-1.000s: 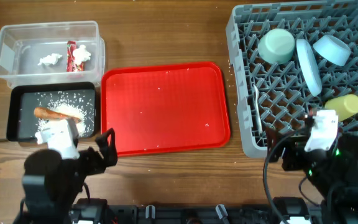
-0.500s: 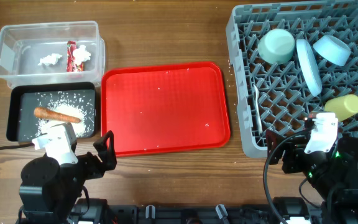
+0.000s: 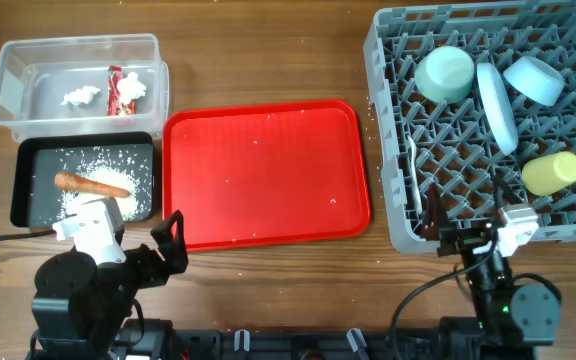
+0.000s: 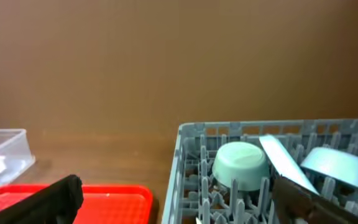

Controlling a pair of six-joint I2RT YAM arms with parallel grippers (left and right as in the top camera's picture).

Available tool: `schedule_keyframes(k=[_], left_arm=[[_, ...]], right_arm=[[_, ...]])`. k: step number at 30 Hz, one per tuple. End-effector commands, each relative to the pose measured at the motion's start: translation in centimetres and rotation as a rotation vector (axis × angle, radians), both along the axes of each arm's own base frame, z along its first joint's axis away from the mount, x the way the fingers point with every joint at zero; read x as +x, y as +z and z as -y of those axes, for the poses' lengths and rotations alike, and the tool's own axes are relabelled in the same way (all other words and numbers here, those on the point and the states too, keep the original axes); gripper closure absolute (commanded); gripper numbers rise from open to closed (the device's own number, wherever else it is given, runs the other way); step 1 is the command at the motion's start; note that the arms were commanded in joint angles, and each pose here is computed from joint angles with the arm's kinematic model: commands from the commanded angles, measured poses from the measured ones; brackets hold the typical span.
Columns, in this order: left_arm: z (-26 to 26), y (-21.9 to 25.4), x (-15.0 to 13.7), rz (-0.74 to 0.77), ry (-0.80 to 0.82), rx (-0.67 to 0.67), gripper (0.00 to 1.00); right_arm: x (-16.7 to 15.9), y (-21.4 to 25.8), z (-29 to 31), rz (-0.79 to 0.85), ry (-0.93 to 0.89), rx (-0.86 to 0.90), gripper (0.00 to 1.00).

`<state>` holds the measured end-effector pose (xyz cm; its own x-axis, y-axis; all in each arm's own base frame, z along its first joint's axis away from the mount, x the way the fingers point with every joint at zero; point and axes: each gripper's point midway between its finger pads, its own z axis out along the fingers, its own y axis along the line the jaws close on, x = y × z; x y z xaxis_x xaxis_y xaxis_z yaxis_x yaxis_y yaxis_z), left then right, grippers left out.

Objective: Sort waste into correct bins and load items into the dishwasher rack

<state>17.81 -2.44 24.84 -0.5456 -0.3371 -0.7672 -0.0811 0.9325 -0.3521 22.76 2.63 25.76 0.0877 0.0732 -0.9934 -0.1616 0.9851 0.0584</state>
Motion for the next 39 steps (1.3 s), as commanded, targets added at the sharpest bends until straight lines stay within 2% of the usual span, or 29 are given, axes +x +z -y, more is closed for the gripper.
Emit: schedule_keyframes(k=[1, 5, 7, 35, 39], left_arm=[[0.2, -0.1, -0.1, 0.003, -0.017, 0.01, 0.0], [0.2, -0.1, -0.1, 0.003, -0.017, 0.01, 0.0], [0.2, -0.1, -0.1, 0.003, -0.017, 0.01, 0.0], [0.1, 0.0, -0.2, 0.013, -0.016, 0.012, 0.0], [-0.9, -1.3, -0.4, 0.007, 0.036, 0.027, 0.0]], right_arm=[[0.6, -1.3, 0.7, 0.085, -0.038, 0.009, 0.0], [1.6, -4.9, 1.6, 0.012, -0.095, 0.013, 0.0], [1.9, -8.2, 1.5, -0.096, -0.085, 0.019, 0.0], [1.9, -8.3, 1.4, -0.102, -0.082, 0.015, 0.0], [1.9, -8.3, 1.4, -0.102, -0.082, 0.015, 0.0]])
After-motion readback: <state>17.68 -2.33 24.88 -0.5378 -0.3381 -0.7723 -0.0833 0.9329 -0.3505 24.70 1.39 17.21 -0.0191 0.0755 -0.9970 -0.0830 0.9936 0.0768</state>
